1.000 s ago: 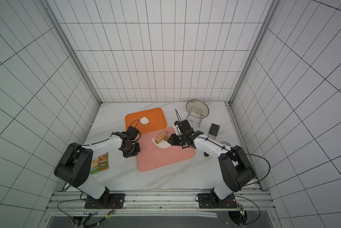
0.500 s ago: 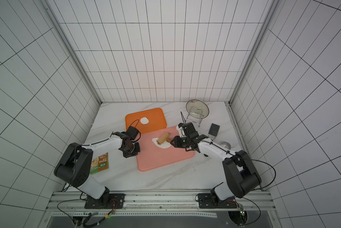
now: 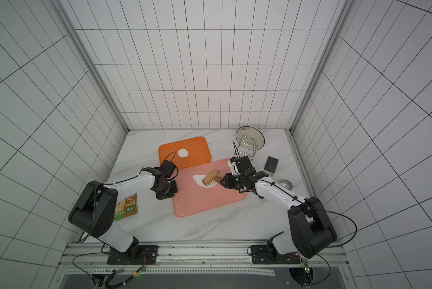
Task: Roll out the dumpling wrappers from the dough
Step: Flatten out the dough on the work surface.
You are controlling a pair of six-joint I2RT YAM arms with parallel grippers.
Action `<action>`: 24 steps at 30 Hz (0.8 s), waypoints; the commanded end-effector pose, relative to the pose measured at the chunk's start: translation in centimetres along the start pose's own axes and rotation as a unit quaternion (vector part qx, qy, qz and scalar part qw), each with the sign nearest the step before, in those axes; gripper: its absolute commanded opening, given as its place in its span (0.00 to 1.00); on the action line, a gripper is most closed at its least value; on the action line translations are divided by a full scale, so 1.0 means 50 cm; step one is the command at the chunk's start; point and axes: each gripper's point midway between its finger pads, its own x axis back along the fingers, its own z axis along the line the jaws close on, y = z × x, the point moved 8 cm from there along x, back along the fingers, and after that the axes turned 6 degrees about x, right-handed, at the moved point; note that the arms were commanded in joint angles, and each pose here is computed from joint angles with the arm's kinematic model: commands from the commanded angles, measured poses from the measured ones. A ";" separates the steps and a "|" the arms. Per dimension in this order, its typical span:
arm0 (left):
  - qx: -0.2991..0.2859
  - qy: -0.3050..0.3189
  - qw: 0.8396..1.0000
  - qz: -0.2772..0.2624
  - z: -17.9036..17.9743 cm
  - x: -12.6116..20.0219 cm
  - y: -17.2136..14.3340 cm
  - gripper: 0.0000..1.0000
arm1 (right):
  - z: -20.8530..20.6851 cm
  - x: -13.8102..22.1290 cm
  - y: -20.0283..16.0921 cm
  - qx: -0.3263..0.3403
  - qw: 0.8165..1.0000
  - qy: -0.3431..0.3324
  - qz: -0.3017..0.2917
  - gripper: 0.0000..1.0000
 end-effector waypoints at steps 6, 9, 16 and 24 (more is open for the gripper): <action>0.011 0.034 0.999 -0.022 0.021 -0.035 0.010 0.00 | -0.073 -0.081 -0.080 -0.049 0.983 -0.130 0.120 0.00; 0.011 0.033 0.999 -0.023 0.020 -0.034 0.012 0.00 | -0.070 -0.073 -0.088 -0.046 0.983 -0.131 0.121 0.00; 0.012 0.033 0.999 -0.023 0.020 -0.033 0.012 0.00 | -0.099 -0.006 -0.161 -0.076 0.978 -0.140 0.136 0.00; 0.010 0.029 0.999 -0.019 0.019 -0.037 0.011 0.00 | -0.089 0.031 -0.165 -0.017 0.976 -0.164 0.140 0.00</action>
